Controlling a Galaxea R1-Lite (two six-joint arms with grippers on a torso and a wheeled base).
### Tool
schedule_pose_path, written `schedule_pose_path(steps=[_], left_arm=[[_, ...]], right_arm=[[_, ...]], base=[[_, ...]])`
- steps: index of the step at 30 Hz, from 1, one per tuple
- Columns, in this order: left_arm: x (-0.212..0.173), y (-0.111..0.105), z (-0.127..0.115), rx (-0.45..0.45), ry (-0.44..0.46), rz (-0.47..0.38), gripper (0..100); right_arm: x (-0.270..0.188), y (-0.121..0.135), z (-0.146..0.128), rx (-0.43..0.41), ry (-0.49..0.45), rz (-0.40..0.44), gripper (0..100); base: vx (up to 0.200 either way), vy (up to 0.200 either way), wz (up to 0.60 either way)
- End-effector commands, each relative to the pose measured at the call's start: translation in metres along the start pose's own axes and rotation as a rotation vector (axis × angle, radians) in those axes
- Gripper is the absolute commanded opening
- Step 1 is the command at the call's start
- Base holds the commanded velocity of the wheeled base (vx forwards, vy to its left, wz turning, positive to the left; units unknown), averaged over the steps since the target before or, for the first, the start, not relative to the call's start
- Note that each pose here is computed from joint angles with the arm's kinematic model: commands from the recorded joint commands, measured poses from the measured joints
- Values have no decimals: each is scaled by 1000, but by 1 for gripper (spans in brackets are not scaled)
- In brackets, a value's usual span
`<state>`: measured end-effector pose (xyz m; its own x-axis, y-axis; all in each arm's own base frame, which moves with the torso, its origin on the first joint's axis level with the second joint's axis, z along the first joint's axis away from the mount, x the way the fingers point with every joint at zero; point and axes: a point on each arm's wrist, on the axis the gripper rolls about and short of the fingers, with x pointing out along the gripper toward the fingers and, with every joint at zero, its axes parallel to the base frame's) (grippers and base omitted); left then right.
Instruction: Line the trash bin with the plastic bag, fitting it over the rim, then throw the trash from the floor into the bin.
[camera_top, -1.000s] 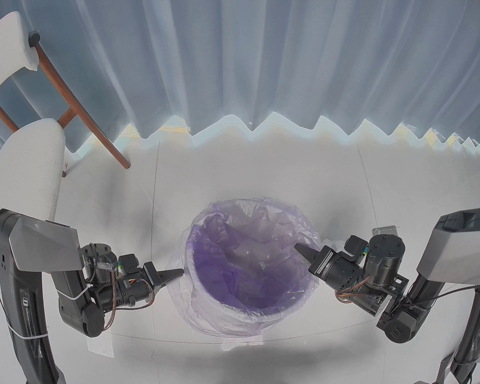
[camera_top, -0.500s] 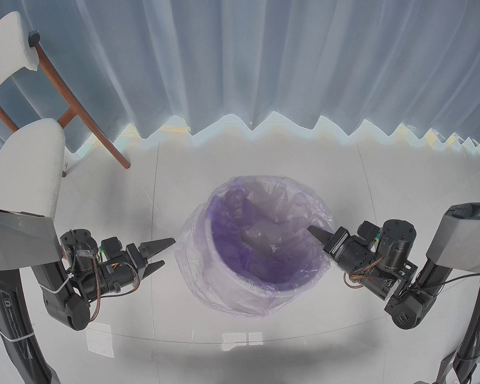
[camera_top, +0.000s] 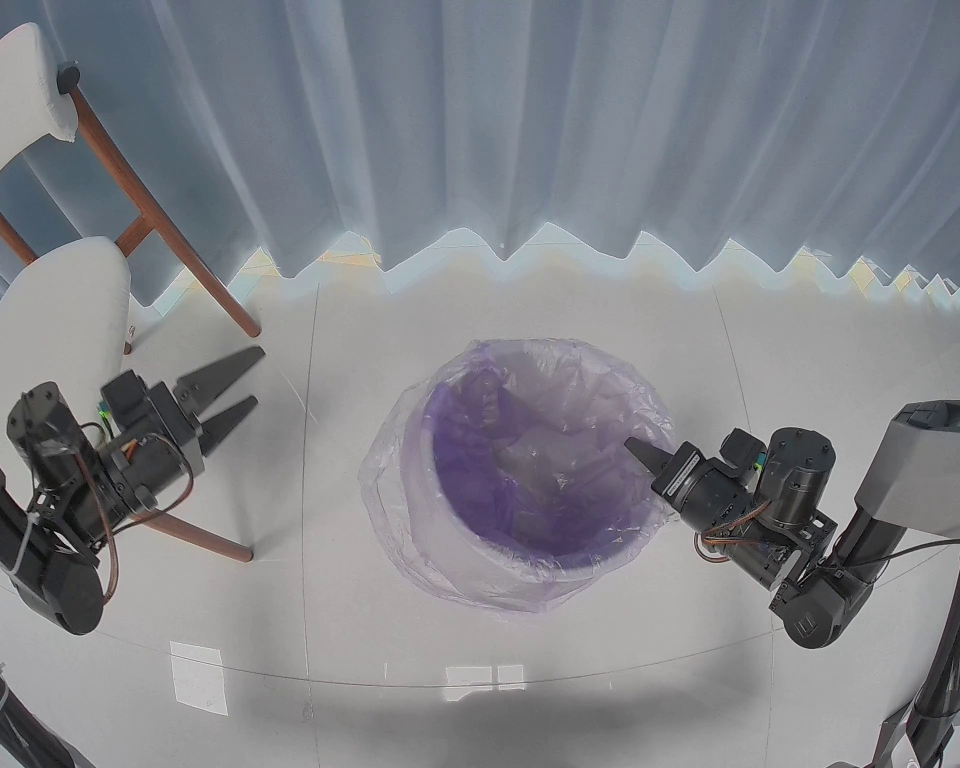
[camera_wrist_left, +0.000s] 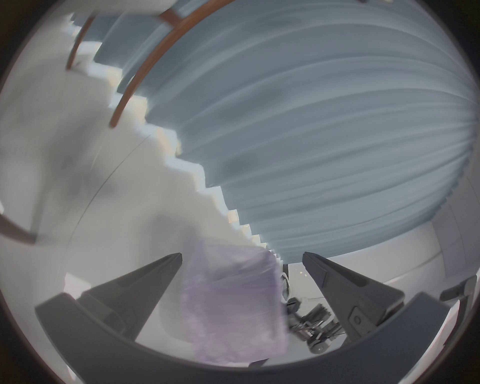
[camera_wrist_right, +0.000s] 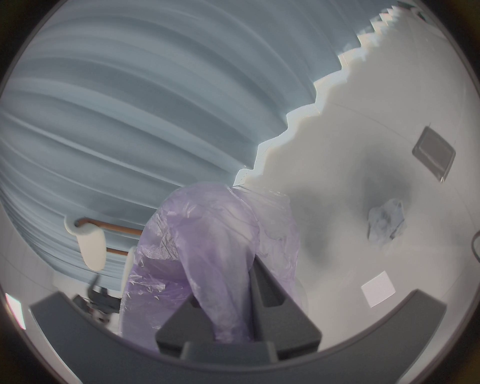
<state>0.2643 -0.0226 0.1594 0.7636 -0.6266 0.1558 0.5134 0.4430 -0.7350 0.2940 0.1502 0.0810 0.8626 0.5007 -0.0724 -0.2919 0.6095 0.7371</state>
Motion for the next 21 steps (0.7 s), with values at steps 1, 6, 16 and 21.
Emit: schedule_pose_path(steps=[1,6,16,21], left_arm=[[-14,-50,23,117,-98,-127,100],[-22,-77,36,163,-162,-164,100],[-13,-85,41,124,-216,-106,100],[-11,-87,34,118,-190,-115,100]], right_arm=[[9,-4,-11,-50,9,-27,0],[45,-14,-58,-336,-9,-93,0],[83,-27,-83,-420,-17,-59,0],[90,-30,-86,-395,-29,-51,0]], base=[[0,0,0],[0,0,0],[0,0,0],[0,0,0]])
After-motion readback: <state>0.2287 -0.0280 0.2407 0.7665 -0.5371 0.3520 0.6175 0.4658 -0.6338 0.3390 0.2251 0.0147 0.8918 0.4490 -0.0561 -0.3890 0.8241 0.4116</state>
